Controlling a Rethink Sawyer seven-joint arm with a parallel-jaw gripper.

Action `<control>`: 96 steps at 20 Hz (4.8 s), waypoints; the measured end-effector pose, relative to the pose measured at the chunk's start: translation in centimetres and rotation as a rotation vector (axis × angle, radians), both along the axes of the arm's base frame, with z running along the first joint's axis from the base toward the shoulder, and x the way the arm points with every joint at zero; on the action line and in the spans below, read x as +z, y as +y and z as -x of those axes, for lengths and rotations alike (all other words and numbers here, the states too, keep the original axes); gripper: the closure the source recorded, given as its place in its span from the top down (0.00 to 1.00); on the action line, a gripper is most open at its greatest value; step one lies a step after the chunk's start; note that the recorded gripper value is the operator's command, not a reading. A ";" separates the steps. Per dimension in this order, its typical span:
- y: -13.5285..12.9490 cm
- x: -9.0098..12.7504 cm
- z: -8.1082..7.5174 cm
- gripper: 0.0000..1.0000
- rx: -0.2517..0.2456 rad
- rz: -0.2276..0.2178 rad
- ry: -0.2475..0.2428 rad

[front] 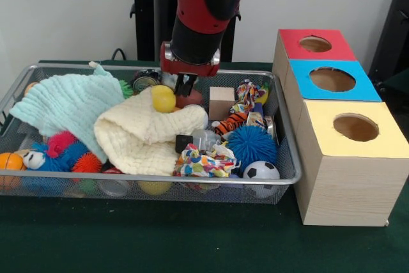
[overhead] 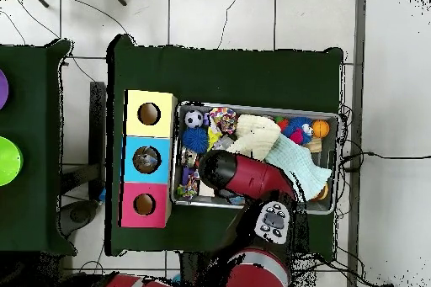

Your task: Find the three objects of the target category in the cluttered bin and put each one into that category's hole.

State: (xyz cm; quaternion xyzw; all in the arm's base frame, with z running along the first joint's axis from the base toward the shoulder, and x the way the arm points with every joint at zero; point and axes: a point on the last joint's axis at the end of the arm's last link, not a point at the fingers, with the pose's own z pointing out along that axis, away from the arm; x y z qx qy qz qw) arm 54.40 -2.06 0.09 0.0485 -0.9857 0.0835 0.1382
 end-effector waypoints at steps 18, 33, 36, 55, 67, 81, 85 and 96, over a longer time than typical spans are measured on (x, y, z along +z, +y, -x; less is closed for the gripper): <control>-0.4 0.6 -0.9 0.00 0.008 0.013 -0.059; -0.5 0.5 -0.1 0.00 -0.021 -0.016 0.003; -0.2 0.6 0.5 0.00 -0.033 -0.030 0.046; 0.4 2.9 0.2 1.00 -0.048 -0.053 0.084; 3.7 3.4 0.4 1.00 0.022 -0.028 0.087; 1.8 3.1 -0.1 1.00 -0.023 -0.054 0.097; 0.3 2.5 -0.2 1.00 -0.061 -0.081 0.100; -1.5 -0.1 -0.7 1.00 -0.144 -0.203 0.106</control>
